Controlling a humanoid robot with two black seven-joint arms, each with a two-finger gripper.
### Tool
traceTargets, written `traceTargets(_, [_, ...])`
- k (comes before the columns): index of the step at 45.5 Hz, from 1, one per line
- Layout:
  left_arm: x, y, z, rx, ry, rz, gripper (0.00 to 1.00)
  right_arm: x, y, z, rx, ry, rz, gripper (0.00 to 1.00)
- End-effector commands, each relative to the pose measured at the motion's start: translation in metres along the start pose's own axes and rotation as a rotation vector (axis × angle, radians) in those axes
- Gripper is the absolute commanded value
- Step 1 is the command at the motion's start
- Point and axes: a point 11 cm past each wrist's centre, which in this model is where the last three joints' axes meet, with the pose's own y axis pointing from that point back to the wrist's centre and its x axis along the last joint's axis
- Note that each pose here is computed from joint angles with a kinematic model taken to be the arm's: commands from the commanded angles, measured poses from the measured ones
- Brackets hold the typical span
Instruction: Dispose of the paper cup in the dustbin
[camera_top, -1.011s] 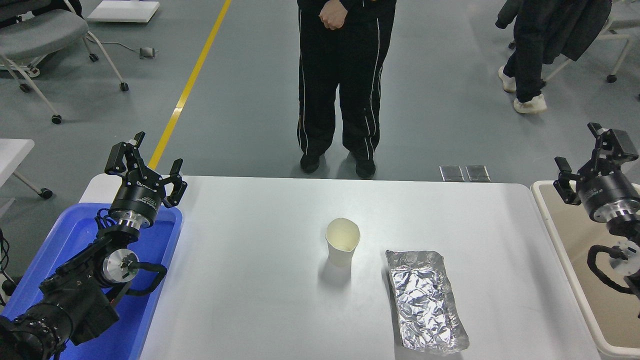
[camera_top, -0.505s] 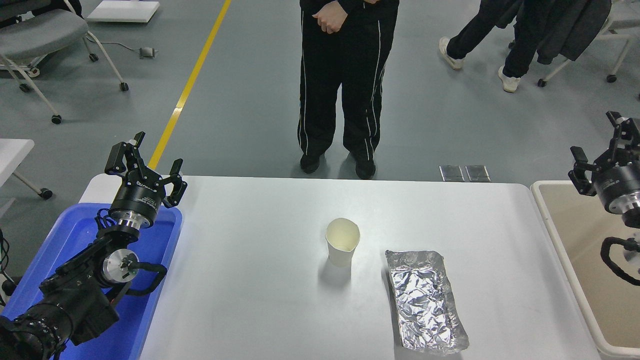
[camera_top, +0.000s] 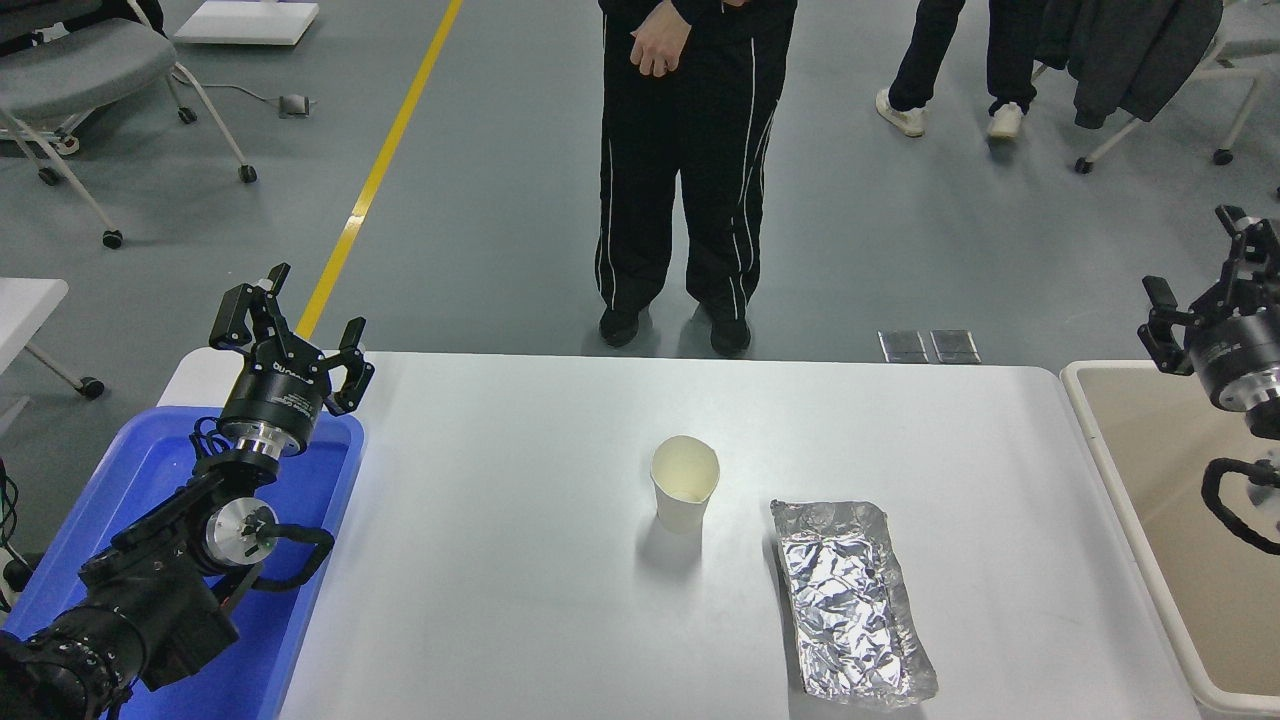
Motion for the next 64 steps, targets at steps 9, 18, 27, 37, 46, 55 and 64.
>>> traceTargets(9, [0.0, 0.0, 0.0, 0.0, -0.001, 0.001, 1.0, -0.108, -0.053, -0.051, -0.029, 0.599, -0.511, 0.99])
traceTargets(18, [0.0, 0.0, 0.0, 0.0, 0.0, 0.0, 1.0, -0.185, -0.069, -0.077, 0.005, 0.889, -0.761, 0.99])
traceTargets(27, [0.0, 0.0, 0.0, 0.0, 0.0, 0.0, 1.0, -0.285, -0.064, -0.089, 0.066, 1.067, -1.038, 0.99])
traceTargets(37, [0.0, 0.0, 0.0, 0.0, 0.0, 0.0, 1.0, -0.366, -0.025, -0.065, 0.105, 1.314, -1.357, 0.99])
traceTargets(46, [0.0, 0.0, 0.0, 0.0, -0.001, 0.001, 1.0, -0.394, 0.013, -0.03, 0.106, 1.459, -1.579, 0.99])
traceTargets(55, [0.0, 0.0, 0.0, 0.0, 0.0, 0.0, 1.0, -0.368, 0.026, 0.017, 0.008, 1.538, -1.645, 0.99])
traceTargets(64, [0.0, 0.0, 0.0, 0.0, 0.0, 0.0, 1.0, -0.339, 0.012, 0.04, -0.047, 1.551, -1.542, 0.99])
